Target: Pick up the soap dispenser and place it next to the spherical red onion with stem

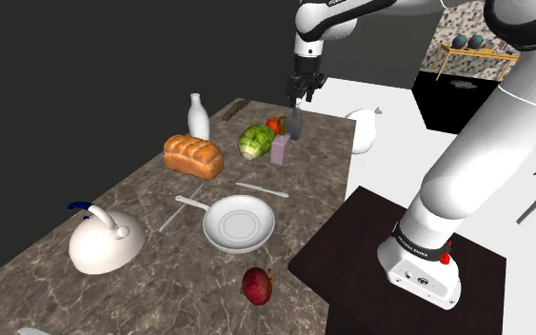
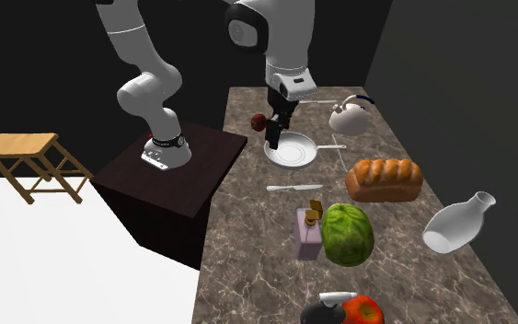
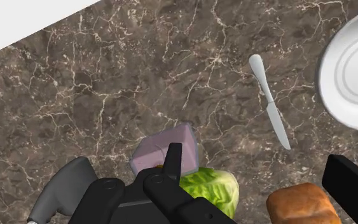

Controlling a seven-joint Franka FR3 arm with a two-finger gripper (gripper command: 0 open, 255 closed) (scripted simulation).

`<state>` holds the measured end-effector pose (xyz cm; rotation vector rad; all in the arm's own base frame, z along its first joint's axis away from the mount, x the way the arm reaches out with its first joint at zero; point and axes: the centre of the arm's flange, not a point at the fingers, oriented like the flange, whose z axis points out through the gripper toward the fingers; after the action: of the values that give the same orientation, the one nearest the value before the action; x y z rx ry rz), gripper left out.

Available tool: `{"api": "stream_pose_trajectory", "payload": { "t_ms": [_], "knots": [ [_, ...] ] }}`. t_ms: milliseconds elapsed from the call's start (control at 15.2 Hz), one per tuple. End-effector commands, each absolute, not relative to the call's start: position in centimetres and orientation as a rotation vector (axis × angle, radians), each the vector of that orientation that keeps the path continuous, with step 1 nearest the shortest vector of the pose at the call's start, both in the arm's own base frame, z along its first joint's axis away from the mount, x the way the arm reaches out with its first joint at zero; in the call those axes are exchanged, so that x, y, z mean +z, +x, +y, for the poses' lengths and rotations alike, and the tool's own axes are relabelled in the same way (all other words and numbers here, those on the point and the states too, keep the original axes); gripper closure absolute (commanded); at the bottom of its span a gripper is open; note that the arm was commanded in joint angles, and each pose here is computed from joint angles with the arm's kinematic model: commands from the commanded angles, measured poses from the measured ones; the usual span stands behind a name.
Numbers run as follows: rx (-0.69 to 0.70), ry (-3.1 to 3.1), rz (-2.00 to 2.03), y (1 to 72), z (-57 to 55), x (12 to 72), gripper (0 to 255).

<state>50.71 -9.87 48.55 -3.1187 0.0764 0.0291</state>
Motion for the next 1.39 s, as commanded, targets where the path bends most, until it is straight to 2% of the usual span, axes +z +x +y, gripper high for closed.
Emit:
{"api": "stream_pose_trajectory", "payload": {
  "t_ms": [0, 924, 1320],
  "knots": [
    [0.043, -3.113, 0.071, 52.9, -11.2, 47.3, 0],
    [0.138, -3.070, 0.040, 67.3, -19.2, 36.8, 0],
    [0.140, -3.069, 0.039, 67.3, -19.2, 34.0, 0]
  ]
}}
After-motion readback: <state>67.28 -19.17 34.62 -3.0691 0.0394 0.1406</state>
